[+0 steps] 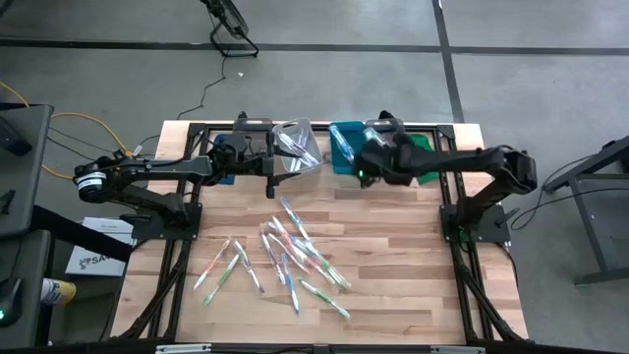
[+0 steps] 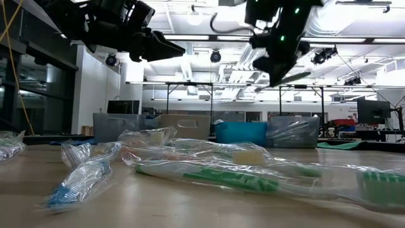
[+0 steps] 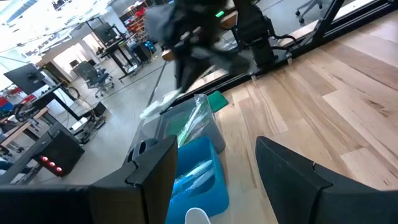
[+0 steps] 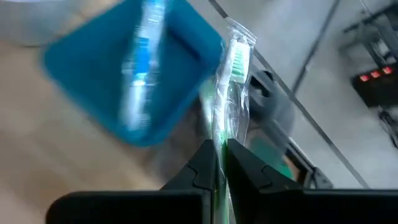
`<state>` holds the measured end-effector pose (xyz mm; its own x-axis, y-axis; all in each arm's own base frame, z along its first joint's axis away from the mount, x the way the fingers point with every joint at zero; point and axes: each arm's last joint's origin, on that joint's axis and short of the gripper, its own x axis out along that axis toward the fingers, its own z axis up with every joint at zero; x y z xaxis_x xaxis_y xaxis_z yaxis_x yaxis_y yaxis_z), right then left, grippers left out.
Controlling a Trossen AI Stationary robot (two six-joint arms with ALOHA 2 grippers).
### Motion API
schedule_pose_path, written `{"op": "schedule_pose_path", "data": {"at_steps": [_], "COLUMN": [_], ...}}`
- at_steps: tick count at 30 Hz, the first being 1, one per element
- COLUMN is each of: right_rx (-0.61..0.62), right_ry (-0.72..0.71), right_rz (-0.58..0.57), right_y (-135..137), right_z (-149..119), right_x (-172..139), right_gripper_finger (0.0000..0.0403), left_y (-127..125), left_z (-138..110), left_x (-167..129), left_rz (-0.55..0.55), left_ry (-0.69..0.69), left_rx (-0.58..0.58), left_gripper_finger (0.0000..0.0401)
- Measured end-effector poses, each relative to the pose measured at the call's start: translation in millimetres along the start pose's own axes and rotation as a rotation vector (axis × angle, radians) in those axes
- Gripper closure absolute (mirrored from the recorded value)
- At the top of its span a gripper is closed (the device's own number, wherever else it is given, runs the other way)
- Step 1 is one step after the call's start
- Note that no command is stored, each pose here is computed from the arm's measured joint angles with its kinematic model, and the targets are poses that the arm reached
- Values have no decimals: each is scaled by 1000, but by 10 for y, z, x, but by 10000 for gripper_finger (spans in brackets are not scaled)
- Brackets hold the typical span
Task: Pick & Place Toothbrushes
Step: Put the green toothbrush into the right black bin
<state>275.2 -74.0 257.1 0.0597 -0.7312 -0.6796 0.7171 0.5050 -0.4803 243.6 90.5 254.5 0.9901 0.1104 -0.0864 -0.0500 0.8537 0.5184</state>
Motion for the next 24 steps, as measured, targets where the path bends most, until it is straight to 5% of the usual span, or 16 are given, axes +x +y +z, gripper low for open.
{"op": "schedule_pose_path", "data": {"at_steps": [5, 12, 24], "right_rx": [7, -1, 10], "right_ry": [53, 99, 68], "right_rz": [-29, 103, 216], "right_y": [-222, -395, -703], "right_z": [54, -47, -147], "right_x": [349, 828, 1253], "right_gripper_finger": [388, 389, 389], "left_y": [0, 1, 1], "left_z": [0, 1, 2], "left_x": [0, 0, 0], "left_rz": [0, 1, 2], "left_ry": [0, 0, -1], "left_rx": [0, 2, 10], "left_gripper_finger": [189, 189, 189]}}
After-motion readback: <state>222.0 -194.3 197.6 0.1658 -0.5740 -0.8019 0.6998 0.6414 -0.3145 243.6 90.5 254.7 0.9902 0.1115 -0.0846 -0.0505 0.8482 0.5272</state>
